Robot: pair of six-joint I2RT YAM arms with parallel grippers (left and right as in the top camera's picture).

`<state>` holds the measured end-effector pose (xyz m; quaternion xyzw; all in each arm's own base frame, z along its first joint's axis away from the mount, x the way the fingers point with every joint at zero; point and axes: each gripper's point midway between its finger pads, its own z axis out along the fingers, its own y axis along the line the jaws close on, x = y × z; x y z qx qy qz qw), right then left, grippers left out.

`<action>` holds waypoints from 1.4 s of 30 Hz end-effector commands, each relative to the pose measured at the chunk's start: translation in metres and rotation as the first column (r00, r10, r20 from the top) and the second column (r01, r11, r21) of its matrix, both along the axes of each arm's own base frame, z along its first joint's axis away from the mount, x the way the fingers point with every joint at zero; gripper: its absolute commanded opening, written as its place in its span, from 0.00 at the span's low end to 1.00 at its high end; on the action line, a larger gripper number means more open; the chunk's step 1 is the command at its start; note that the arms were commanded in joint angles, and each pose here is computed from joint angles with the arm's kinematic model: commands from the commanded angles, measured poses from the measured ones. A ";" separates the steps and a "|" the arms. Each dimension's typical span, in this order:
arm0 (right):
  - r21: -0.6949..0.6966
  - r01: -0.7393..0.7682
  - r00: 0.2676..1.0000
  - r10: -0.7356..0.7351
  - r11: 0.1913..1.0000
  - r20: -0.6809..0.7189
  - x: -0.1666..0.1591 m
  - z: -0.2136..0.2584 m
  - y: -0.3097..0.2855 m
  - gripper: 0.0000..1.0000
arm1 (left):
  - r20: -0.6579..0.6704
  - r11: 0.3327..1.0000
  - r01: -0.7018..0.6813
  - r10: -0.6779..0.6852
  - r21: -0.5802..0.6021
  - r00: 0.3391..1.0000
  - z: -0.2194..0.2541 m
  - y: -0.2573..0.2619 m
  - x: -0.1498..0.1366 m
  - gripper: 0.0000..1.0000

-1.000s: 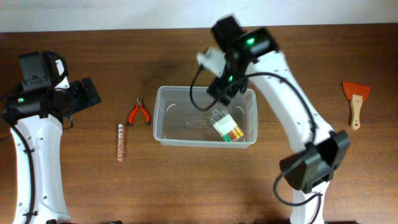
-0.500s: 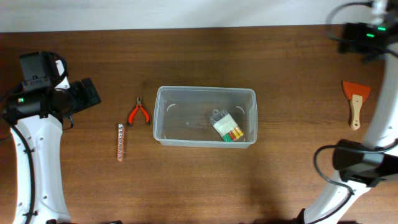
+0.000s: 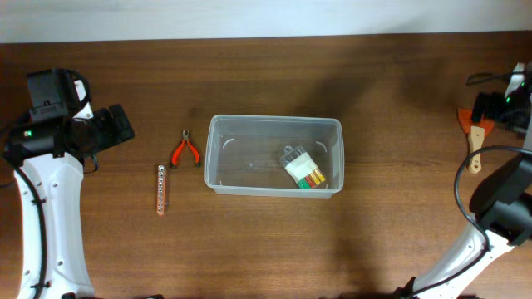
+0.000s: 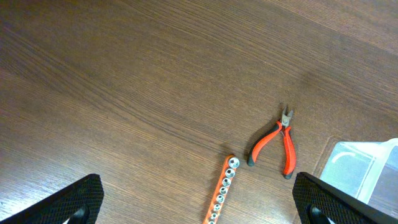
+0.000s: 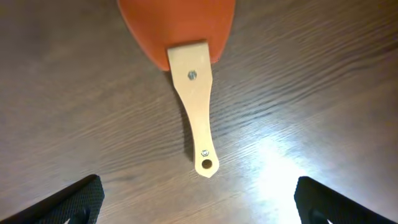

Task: Pack container

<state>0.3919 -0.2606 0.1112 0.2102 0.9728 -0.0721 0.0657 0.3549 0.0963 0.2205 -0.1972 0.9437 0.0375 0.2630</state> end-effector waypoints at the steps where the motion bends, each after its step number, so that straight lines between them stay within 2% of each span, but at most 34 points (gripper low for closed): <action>1: 0.081 -0.053 0.998 0.051 0.995 0.027 -0.001 -0.024 0.001 0.99 | 0.017 1.000 -0.010 0.010 -0.007 1.000 0.005 0.000 -0.003 0.99; 5: 0.104 -0.045 0.999 0.042 0.994 0.028 -0.001 -0.047 -0.004 0.99 | 0.017 1.000 -0.010 0.010 -0.008 1.000 0.005 0.000 -0.003 0.99; 8: 0.145 -0.097 0.995 0.093 0.985 0.035 0.002 -0.062 0.003 0.99 | 0.017 1.000 -0.010 0.010 -0.008 1.000 0.005 0.000 -0.003 0.99; 20: 0.204 -0.079 0.996 0.088 0.976 -0.035 -0.004 -0.105 0.007 0.99 | 0.019 1.000 -0.006 0.006 -0.014 1.000 0.005 -0.001 -0.003 0.99; 32: 0.160 -0.054 0.992 0.072 0.986 -0.108 -0.017 -0.113 -0.001 0.97 | 0.018 1.000 -0.006 0.006 -0.014 1.000 0.005 -0.001 -0.003 0.99; 42: 0.166 -0.053 0.991 0.073 0.985 -0.115 -0.019 -0.115 0.001 0.97 | 0.018 1.000 -0.006 0.006 -0.014 1.000 0.005 -0.001 -0.003 0.99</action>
